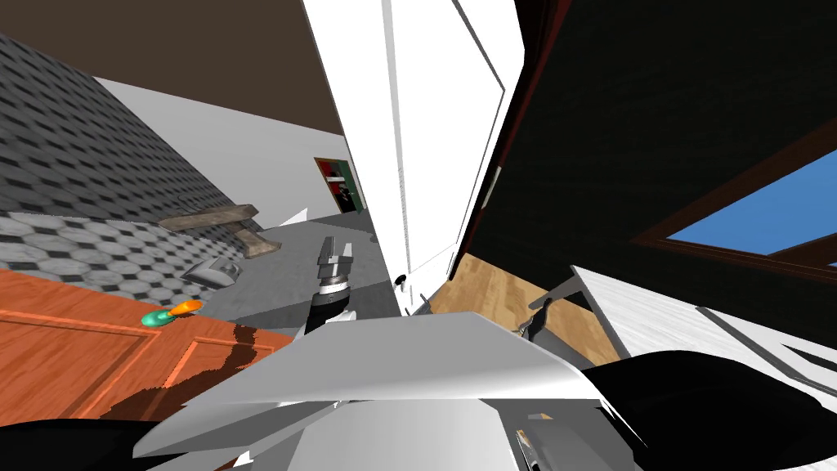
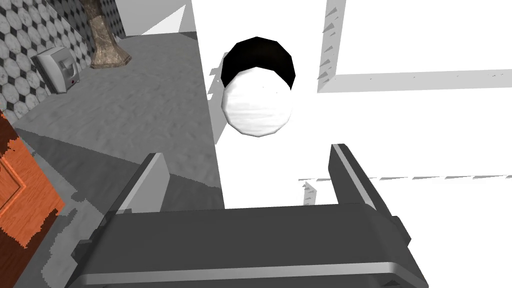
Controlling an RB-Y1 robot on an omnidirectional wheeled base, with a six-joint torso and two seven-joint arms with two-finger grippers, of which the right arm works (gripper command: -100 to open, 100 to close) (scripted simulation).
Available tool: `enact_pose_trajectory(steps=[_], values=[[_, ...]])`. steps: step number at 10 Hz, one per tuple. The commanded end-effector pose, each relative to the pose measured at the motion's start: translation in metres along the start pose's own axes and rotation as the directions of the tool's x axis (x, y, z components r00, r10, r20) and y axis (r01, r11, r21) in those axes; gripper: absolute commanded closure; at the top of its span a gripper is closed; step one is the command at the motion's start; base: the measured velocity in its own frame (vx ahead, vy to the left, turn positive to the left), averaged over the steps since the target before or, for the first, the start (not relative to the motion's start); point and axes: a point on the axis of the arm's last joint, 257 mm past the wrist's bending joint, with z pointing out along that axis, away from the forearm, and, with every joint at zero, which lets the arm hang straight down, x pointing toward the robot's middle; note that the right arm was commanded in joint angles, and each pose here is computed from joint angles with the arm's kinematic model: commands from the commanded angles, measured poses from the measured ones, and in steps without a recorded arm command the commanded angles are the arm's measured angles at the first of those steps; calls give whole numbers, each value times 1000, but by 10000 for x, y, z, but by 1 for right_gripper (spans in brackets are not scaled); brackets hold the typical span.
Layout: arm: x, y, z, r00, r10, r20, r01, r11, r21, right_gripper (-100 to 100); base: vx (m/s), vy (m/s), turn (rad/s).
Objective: Push the door open
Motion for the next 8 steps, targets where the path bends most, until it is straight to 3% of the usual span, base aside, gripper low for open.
enact_pose_trajectory(steps=[1, 4, 5, 6, 8], values=[[1, 15, 44, 1000, -2, 0, 2, 1000, -1, -100, 184, 113, 3], [18, 20, 127, 1000, -1, -3, 1, 1000, -4, -100, 165, 112, 4], [21, 22, 108, 1000, -2, -2, 2, 1000, -3, -100, 70, 61, -8], [21, 22, 108, 1000, -2, -2, 2, 1000, -3, 100, -9, -8, 3], [21, 22, 108, 1000, -2, -2, 2, 1000, -3, 100, -27, -23, 3]])
